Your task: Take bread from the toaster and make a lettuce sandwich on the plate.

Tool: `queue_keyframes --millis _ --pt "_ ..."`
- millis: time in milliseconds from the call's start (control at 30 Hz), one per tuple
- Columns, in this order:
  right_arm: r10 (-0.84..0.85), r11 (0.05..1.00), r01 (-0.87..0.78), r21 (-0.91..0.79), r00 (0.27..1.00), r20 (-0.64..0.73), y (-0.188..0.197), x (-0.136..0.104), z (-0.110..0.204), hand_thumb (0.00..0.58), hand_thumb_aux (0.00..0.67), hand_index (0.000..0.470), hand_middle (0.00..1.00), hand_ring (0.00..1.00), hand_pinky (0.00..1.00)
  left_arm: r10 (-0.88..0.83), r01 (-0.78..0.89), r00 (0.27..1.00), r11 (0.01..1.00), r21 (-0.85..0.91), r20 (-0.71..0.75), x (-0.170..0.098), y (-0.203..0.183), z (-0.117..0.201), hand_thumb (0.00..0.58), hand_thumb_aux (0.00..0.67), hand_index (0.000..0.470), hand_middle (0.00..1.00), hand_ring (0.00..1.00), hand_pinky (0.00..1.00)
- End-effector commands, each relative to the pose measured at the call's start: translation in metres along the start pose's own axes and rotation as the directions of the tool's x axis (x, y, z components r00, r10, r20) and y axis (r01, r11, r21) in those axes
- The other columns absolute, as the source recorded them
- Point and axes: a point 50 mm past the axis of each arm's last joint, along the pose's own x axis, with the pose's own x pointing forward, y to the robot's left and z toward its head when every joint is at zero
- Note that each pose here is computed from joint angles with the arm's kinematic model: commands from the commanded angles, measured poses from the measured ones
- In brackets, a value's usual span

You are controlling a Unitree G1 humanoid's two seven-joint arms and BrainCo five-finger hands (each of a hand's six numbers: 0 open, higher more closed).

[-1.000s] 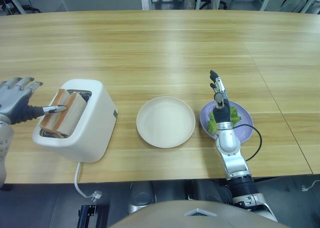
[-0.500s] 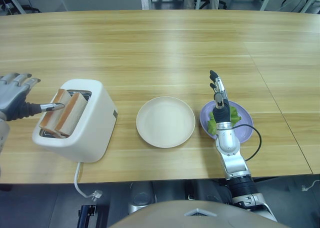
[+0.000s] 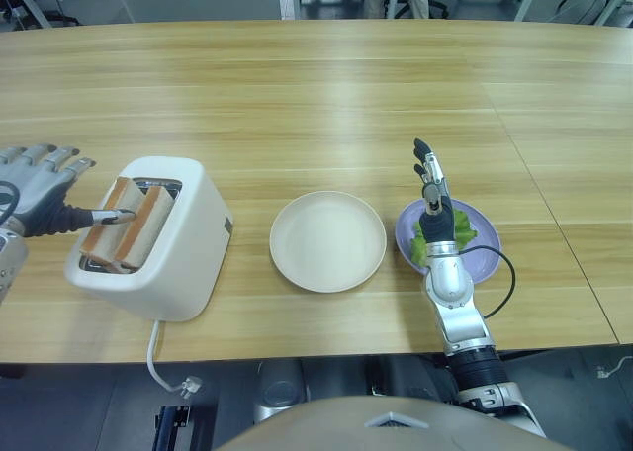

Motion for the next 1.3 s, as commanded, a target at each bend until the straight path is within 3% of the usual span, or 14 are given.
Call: queue_keyframes --millis 33,233,400,500,700,900,967,1133,1300 --pt "-0.004 1.000 0.004 0.003 1.000 -0.012 -0.001 0.001 -0.002 0.000 0.000 0.000 0.00 0.00 0.00 -0.058 0.056 0.997 0.997 0.053 0.043 0.003 -0.006 0.007 0.164 0.102 0.070 0.00 0.00 0.00" --pt "-0.005 1.000 0.005 0.009 1.000 -0.014 0.000 0.001 -0.002 0.000 0.000 0.000 0.00 0.00 0.00 -0.069 0.064 0.996 0.994 0.084 0.055 0.004 -0.004 0.007 0.216 0.139 0.096 0.00 0.00 0.00" --pt "-0.005 1.000 0.005 0.011 1.000 -0.014 0.001 0.002 -0.002 0.000 0.000 0.000 0.00 0.00 0.00 -0.065 0.061 0.997 0.993 0.096 0.039 0.004 0.000 0.000 0.212 0.137 0.094 0.00 0.00 0.00" --pt "-0.006 1.000 0.006 0.011 1.000 -0.014 0.001 0.002 -0.002 0.000 0.000 0.000 0.00 0.00 0.00 -0.063 0.061 0.998 0.993 0.105 0.017 0.004 0.003 -0.007 0.201 0.129 0.088 0.00 0.00 0.00" --pt "-0.007 1.000 0.007 0.013 1.000 -0.013 0.002 0.002 -0.002 0.000 0.000 0.000 0.00 0.00 0.00 -0.059 0.060 0.998 0.990 0.125 -0.007 0.002 0.009 -0.016 0.120 0.074 0.051 0.00 0.00 0.00" --pt "-0.009 1.000 0.009 0.015 1.000 -0.012 0.002 0.003 -0.001 0.000 0.000 0.000 0.00 0.00 0.00 -0.072 0.065 0.996 0.988 0.143 0.043 0.003 0.009 -0.008 0.096 0.058 0.040 0.00 0.00 0.00" --pt "-0.010 1.000 0.010 0.015 1.000 -0.013 0.003 0.003 -0.001 0.000 0.000 0.000 0.00 0.00 0.00 -0.090 0.079 0.993 0.988 0.132 0.079 0.003 0.006 -0.001 0.104 0.063 0.043 0.00 0.00 0.00" --pt "-0.009 1.000 0.009 0.014 1.000 -0.014 0.003 0.003 -0.001 0.000 0.000 0.000 0.00 0.00 0.00 -0.171 0.164 0.964 0.985 0.054 0.201 -0.001 -0.010 0.023 0.198 0.126 0.087 0.00 0.00 0.00" --pt "-0.010 1.000 0.011 0.014 1.000 -0.013 0.003 0.003 -0.001 0.000 0.000 0.000 0.00 0.00 0.00 -0.206 0.202 0.953 0.979 0.043 0.223 -0.003 -0.017 0.029 0.190 0.121 0.083 0.00 0.00 0.00"
